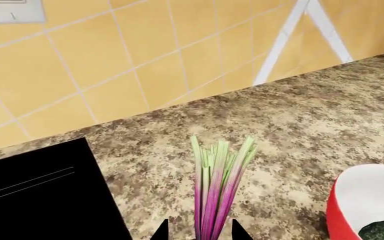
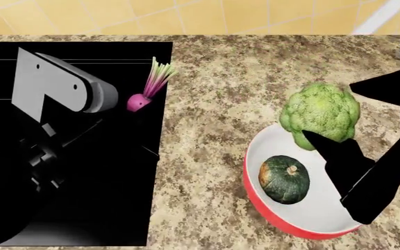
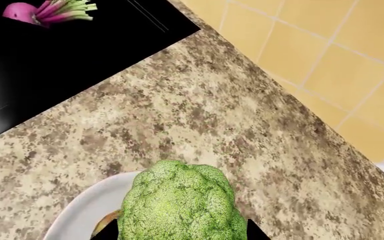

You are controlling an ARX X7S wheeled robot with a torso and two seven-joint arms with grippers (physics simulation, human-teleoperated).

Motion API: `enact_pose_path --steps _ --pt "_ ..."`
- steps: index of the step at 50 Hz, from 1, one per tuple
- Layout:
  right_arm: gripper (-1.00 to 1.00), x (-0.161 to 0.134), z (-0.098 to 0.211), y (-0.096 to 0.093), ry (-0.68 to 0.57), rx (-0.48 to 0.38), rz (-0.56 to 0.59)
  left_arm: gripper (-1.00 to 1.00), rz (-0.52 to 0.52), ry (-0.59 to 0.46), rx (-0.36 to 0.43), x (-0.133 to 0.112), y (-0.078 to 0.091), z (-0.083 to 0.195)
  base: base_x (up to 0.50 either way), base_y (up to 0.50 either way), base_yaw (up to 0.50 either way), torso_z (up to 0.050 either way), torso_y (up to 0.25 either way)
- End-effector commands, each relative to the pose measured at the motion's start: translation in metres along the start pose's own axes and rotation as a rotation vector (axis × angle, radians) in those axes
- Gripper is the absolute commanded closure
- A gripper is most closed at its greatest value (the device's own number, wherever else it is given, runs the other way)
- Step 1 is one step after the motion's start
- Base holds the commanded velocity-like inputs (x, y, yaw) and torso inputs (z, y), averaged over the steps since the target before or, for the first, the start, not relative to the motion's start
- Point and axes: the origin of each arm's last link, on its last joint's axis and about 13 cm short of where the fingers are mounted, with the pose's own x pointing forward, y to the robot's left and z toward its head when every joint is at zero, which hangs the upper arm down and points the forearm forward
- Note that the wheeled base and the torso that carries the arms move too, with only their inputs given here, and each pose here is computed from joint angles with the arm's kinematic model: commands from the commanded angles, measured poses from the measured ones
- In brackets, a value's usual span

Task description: Pick the broccolis and squashs from the sink and place them in one bowl. Place the beet in the other bowl. Then turn off the sink faucet.

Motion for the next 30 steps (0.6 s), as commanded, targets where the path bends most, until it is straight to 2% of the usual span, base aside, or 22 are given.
enact_pose_path --steps 1,11,28,29,30 --pt "1.0 0.0011 -0.0062 0.0008 0.072 -0.039 0.021 1.0 -0.001 -0.005 -0.003 0.0005 0.0 0.0015 0.0 0.0 0.0 0.0 0.0" --pt "1.0 0.0031 -0.0123 0.003 0.141 -0.067 0.043 1.0 0.003 -0.004 -0.001 0.0006 -0.0002 0.0016 0.0 0.0 0.0 0.0 0.0" --pt "1.0 0.0036 -0.0155 0.0037 0.173 -0.069 0.031 1.0 0.002 0.001 0.001 0.0011 -0.001 0.0012 0.0 0.0 0.0 0.001 0.001" --pt "-1.0 0.0034 -0.0155 0.0038 0.173 -0.069 0.03 1.0 0.003 0.001 0.001 0.0011 -0.0011 0.0011 0.0 0.0 0.0 0.0 0.0" --pt "-1.0 0.0033 -0.0153 0.0038 0.174 -0.069 0.029 1.0 0.003 0.001 0.001 0.001 -0.0011 0.0011 0.0 0.0 0.0 0.0 0.0"
